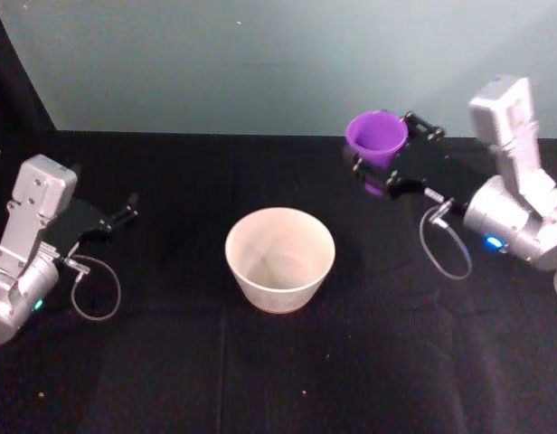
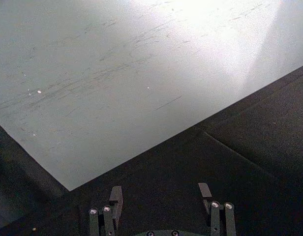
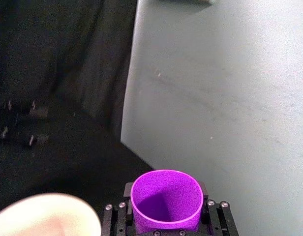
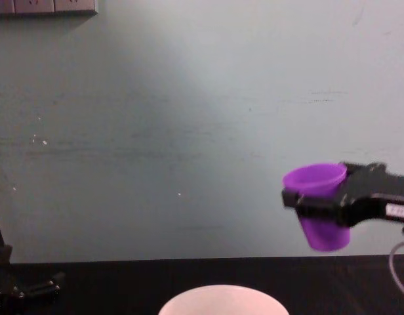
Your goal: Pick up the cup and pour the mung beans from the cup into the bowl.
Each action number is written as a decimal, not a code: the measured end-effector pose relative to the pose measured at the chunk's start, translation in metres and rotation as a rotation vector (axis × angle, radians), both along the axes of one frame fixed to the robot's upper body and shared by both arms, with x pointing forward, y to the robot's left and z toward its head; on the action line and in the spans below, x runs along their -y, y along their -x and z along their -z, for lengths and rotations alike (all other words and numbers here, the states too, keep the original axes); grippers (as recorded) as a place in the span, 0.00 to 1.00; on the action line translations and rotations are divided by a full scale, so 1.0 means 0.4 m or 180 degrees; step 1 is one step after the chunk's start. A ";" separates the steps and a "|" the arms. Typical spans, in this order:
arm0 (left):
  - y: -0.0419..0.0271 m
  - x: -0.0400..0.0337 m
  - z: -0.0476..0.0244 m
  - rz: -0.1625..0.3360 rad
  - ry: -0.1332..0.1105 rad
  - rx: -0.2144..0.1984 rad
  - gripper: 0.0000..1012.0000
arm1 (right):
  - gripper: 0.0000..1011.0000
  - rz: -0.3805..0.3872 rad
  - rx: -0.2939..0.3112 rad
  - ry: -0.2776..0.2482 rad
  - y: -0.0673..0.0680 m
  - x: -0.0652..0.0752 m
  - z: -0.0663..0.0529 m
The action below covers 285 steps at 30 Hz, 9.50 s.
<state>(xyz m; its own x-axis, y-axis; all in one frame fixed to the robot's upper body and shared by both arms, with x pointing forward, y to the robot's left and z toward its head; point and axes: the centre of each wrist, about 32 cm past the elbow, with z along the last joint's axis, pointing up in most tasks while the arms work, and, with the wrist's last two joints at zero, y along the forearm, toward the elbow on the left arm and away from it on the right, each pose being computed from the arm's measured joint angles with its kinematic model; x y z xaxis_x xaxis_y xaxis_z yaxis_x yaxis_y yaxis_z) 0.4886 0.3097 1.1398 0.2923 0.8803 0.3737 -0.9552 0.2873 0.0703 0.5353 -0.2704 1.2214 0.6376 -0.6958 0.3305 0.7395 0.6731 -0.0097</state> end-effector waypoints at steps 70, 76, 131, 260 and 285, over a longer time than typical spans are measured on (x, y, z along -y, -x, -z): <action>0.000 0.000 0.000 0.0000 0.0000 0.0000 0.99 | 0.73 -0.0094 0.2308 0.3987 0.122 -0.228 0.006; 0.000 0.000 0.000 0.0000 0.0000 0.0000 0.99 | 0.73 -0.0091 0.2428 0.4163 0.124 -0.238 0.009; 0.000 0.000 0.000 0.0000 0.0000 0.0000 0.99 | 0.73 0.0153 0.1834 0.2007 0.137 -0.037 0.055; 0.000 0.000 0.000 0.0000 0.0000 0.0000 0.99 | 0.99 0.1581 0.0033 -0.0769 0.303 0.139 0.190; 0.000 0.000 0.000 0.0000 0.0000 0.0000 0.99 | 0.99 0.1608 0.0068 -0.0751 0.306 0.143 0.195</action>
